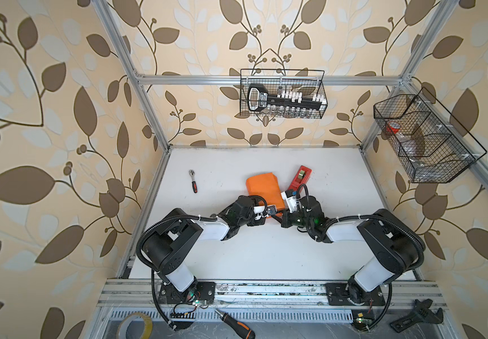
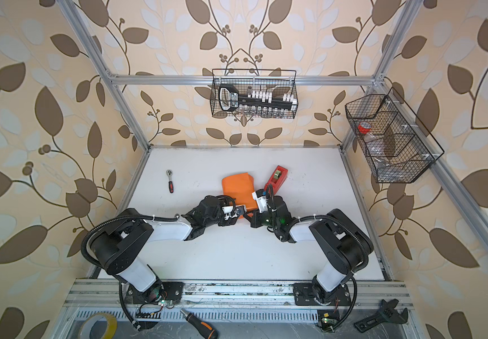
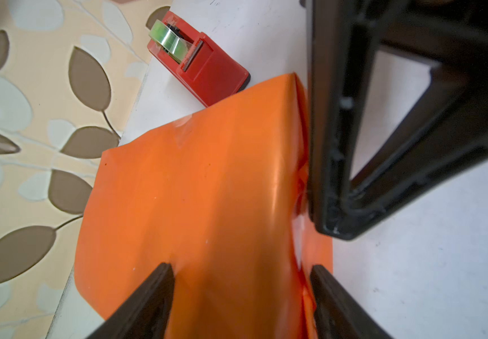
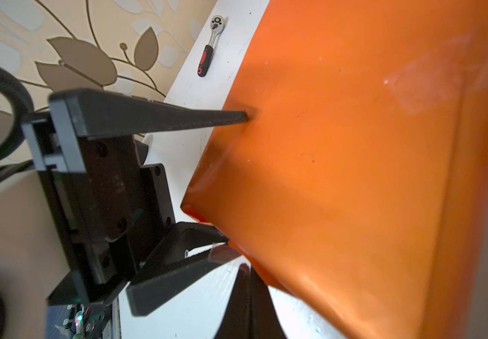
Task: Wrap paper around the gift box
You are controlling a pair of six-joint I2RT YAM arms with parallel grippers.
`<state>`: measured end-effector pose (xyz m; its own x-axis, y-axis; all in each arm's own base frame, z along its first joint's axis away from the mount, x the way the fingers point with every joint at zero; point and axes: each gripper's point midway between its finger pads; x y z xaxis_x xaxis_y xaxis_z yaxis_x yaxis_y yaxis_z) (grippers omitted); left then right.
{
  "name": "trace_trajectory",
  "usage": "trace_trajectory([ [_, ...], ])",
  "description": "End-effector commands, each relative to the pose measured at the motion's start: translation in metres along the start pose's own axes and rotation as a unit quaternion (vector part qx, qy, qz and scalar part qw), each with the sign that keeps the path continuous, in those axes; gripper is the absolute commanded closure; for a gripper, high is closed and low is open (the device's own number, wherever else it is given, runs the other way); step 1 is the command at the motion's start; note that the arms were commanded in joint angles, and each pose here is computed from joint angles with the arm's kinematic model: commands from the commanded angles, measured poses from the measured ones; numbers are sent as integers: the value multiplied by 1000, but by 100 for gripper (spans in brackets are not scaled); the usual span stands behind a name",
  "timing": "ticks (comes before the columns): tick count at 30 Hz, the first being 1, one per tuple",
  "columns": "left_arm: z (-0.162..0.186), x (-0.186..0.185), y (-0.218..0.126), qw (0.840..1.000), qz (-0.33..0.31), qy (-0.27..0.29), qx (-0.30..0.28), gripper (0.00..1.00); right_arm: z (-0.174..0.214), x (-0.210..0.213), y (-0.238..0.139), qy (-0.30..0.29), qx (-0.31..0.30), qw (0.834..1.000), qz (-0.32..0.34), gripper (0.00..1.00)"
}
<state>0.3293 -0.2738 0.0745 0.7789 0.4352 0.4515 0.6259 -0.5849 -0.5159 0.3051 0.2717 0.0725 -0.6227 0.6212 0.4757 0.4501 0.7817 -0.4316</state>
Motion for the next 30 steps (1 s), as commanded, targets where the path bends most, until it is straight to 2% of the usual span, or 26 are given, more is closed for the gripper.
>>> trace_trajectory([
  [1, 41, -18, 3, 997, 35, -4, 71, 27, -13, -2, 4, -5, -17, 1000, 2, 100],
  [19, 41, -18, 3, 997, 37, -4, 72, 27, -18, -5, 4, 22, -28, 999, 8, 100],
  [30, 42, -19, 3, 997, 38, -5, 72, 27, -20, -5, 4, 59, -42, 997, 4, 90],
])
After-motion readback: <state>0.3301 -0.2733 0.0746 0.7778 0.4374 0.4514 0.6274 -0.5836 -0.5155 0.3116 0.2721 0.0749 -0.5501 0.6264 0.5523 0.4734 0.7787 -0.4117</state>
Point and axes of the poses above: each gripper's point midway between its finger pads, its own y axis out along the fingers, its own x axis along the line the jaws close on, z = x × y, and after that the axes turned 11 degrees about -y, right-handed
